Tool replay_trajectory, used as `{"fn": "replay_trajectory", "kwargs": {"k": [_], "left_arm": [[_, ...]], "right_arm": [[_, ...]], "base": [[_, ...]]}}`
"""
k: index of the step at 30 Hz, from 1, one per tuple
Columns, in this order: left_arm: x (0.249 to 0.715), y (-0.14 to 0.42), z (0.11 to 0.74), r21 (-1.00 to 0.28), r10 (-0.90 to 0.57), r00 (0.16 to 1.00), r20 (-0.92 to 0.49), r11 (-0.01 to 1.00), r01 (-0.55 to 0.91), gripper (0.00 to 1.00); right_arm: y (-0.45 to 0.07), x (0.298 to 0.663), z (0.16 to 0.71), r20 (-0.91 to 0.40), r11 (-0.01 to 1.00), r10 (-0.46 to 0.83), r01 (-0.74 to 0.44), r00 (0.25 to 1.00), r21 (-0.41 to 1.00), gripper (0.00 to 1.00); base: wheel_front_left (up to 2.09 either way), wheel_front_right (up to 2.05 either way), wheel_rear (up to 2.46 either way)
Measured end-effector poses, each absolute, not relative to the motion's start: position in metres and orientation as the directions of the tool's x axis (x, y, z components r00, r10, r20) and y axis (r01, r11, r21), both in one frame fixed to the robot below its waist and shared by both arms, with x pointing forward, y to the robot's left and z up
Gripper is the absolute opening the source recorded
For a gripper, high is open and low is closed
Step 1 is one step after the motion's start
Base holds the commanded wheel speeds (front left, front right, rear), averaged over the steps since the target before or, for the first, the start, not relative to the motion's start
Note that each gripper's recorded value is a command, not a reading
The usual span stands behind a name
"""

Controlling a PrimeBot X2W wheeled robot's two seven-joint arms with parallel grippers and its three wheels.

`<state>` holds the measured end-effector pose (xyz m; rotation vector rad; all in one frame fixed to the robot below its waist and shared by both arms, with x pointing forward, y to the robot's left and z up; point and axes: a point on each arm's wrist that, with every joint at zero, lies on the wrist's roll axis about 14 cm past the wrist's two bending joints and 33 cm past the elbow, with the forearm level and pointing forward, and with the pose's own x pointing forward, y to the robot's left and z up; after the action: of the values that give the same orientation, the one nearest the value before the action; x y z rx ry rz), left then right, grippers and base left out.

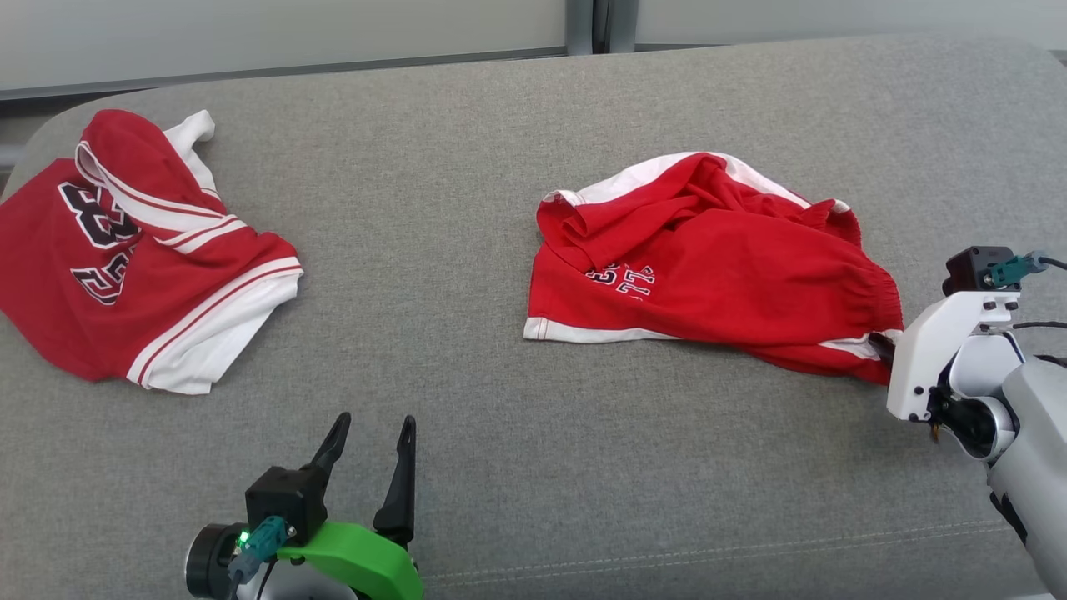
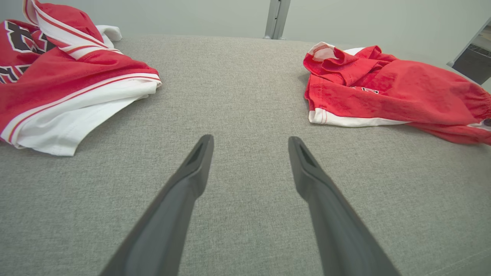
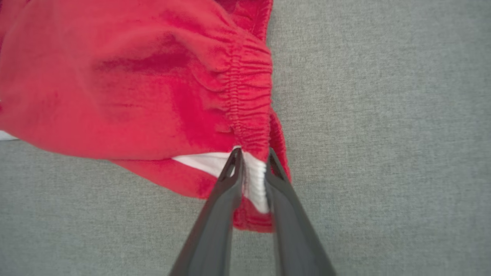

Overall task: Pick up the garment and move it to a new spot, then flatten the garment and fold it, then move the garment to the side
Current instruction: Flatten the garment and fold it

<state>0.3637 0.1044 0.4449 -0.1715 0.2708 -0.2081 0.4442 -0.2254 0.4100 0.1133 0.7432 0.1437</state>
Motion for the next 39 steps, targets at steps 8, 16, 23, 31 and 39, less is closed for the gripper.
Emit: {"fn": "replay_trajectory", "kwargs": {"k": [8, 16, 23, 31, 39], "left_arm": [[0.365, 0.099, 0.439, -0.216, -0.249, 0.932, -0.263, 0.957, 0.195, 1.0], [0.396, 0.046, 0.439, -0.267, -0.438, 0.853, -0.285, 0.89, 0.368, 1.0], [0.416, 0.007, 0.417, -0.252, -0.541, 0.759, -0.362, 0.841, 0.479, 1.0], [0.427, -0.011, 0.398, -0.24, -0.575, 0.715, -0.399, 0.818, 0.524, 1.0], [0.436, -0.014, 0.384, -0.223, -0.57, 0.702, -0.427, 0.819, 0.529, 1.0]], "right_arm": [[-0.221, 0.445, 0.411, -0.653, 0.981, 0.187, -0.104, 0.734, 0.164, 0.0], [-0.227, 0.449, 0.42, -0.62, 0.982, 0.183, -0.108, 0.763, 0.157, 0.0], [-0.231, 0.451, 0.423, -0.604, 0.982, 0.178, -0.098, 0.777, 0.164, 0.0], [-0.232, 0.451, 0.418, -0.604, 0.981, 0.175, -0.087, 0.778, 0.173, 0.0], [-0.23, 0.448, 0.413, -0.609, 0.979, 0.178, -0.078, 0.773, 0.187, 0.0]], "base": [[0.0, 0.0, 0.0], [0.0, 0.0, 0.0], [0.0, 0.0, 0.0], [0.0, 0.0, 0.0], [0.0, 0.0, 0.0]]}}
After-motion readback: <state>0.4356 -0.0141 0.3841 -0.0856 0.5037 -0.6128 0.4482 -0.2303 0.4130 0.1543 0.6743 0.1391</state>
